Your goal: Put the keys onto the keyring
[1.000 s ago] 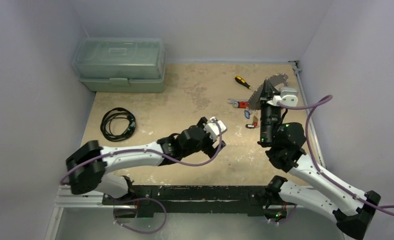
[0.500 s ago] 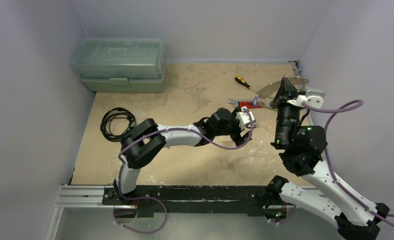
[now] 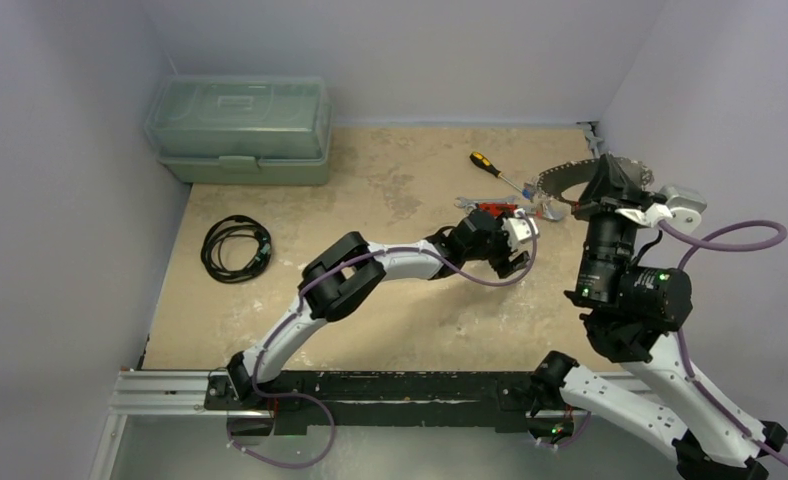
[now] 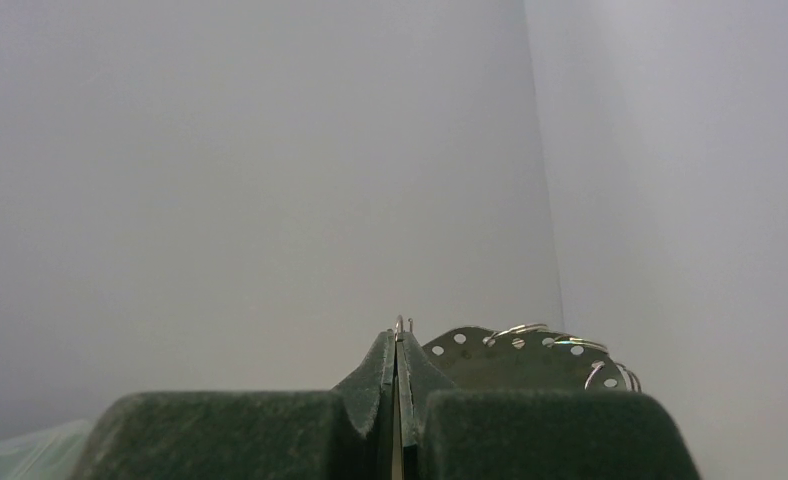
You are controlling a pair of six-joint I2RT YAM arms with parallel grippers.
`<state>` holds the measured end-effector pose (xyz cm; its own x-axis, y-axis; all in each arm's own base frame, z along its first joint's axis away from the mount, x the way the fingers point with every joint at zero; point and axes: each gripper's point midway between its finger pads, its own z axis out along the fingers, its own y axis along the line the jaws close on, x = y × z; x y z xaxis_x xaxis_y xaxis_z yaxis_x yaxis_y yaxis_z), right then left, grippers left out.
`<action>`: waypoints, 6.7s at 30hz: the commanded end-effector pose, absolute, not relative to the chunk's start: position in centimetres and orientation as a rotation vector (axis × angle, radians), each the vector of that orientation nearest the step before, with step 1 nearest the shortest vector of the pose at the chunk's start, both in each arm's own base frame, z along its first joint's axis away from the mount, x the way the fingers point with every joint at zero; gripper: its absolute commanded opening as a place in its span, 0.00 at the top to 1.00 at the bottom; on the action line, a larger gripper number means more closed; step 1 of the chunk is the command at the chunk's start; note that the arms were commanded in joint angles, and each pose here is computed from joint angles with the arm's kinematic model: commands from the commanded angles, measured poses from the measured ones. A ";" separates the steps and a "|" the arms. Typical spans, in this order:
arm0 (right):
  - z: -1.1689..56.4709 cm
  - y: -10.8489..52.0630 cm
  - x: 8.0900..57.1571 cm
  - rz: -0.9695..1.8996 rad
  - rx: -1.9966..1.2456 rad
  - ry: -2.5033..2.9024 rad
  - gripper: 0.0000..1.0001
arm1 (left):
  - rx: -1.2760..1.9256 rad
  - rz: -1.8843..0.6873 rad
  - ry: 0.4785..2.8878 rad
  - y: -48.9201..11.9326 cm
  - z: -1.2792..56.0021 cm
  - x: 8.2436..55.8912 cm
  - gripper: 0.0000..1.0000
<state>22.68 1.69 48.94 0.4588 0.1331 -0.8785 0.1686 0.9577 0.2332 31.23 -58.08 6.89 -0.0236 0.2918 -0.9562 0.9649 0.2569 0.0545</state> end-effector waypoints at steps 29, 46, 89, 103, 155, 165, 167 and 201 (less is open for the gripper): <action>48.9 3.3 21.2 0.197 0.237 1.099 1.00 | 1.134 -0.391 1.928 -46.5 4.8 32.1 1.00; 43.6 7.1 23.2 0.284 0.176 1.224 1.00 | 0.902 -0.406 1.869 -38.3 12.8 28.5 0.49; 43.1 6.9 21.8 0.326 0.121 1.180 1.00 | 0.279 -0.301 2.244 -43.8 3.3 35.1 1.00; 42.9 7.2 21.7 0.335 0.109 1.183 1.00 | 0.355 -0.443 2.167 -41.9 7.6 32.4 1.00; 32.1 21.9 19.5 0.798 -0.498 1.182 1.00 | 1.305 -0.404 1.309 -25.3 21.6 15.7 1.00; 30.5 24.5 17.3 0.928 -0.644 1.115 1.00 | 1.456 -0.516 1.060 -26.5 22.2 12.6 1.00; 30.5 24.6 17.0 0.941 -0.652 1.106 1.00 | 1.455 -0.499 1.068 -26.1 22.1 12.8 1.00; 29.7 28.4 8.7 1.265 -1.053 0.806 1.00 | 1.450 -0.641 0.760 -25.3 26.0 8.5 1.00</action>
<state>10.06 28.37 27.35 0.0945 0.2922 -0.9517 -0.9953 0.0457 -0.0848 9.54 -24.65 24.26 0.5460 0.1584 -0.8227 0.8237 0.0776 0.5617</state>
